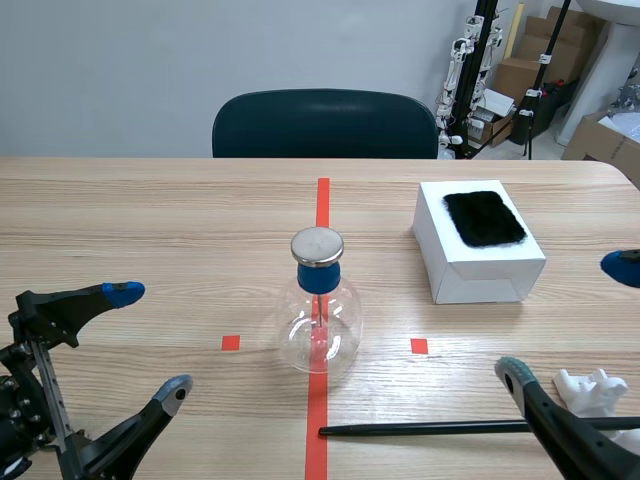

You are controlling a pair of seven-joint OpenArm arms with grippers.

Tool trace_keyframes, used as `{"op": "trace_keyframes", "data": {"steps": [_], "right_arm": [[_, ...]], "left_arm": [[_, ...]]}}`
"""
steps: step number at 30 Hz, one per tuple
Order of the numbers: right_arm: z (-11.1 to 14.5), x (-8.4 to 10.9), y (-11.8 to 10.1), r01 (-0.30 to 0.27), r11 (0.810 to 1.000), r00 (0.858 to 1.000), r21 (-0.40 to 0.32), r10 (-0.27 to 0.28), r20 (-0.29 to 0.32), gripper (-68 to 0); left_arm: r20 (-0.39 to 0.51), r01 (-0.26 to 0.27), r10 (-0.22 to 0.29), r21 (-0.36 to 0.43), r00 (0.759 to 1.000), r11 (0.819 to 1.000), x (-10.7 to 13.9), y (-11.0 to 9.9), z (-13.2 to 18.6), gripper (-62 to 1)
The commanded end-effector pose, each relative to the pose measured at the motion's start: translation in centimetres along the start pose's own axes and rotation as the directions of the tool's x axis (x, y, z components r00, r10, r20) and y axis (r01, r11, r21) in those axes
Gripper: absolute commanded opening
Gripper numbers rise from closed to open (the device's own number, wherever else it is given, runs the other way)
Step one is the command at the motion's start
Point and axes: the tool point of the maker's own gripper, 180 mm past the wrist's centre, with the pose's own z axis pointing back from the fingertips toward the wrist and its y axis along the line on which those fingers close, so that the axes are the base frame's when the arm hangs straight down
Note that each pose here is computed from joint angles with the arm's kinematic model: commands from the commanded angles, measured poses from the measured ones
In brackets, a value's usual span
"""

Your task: Do the electroscope experiment. return to the home posture

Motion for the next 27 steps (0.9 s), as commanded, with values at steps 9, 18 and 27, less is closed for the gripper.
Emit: {"op": "trace_keyframes", "data": {"steps": [9,18,27], "right_arm": [[-0.2,1.1,0.0,-0.008,1.000,1.000,0.007,0.007,0.029,0.4],[0.1,-1.1,-0.2,0.011,1.000,0.999,-0.004,-0.011,-0.046,0.4],[0.6,-2.7,-0.2,0.033,0.999,0.995,-0.012,-0.034,-0.096,0.4]], "left_arm": [[0.029,0.010,-0.011,0.009,1.000,1.000,0.7,0.4,0.0,1.4],[0.029,0.010,-0.011,0.009,1.000,1.000,0.7,0.4,0.0,1.4],[0.039,0.006,-0.007,0.014,0.999,1.000,0.8,0.3,-0.2,1.4]]}}
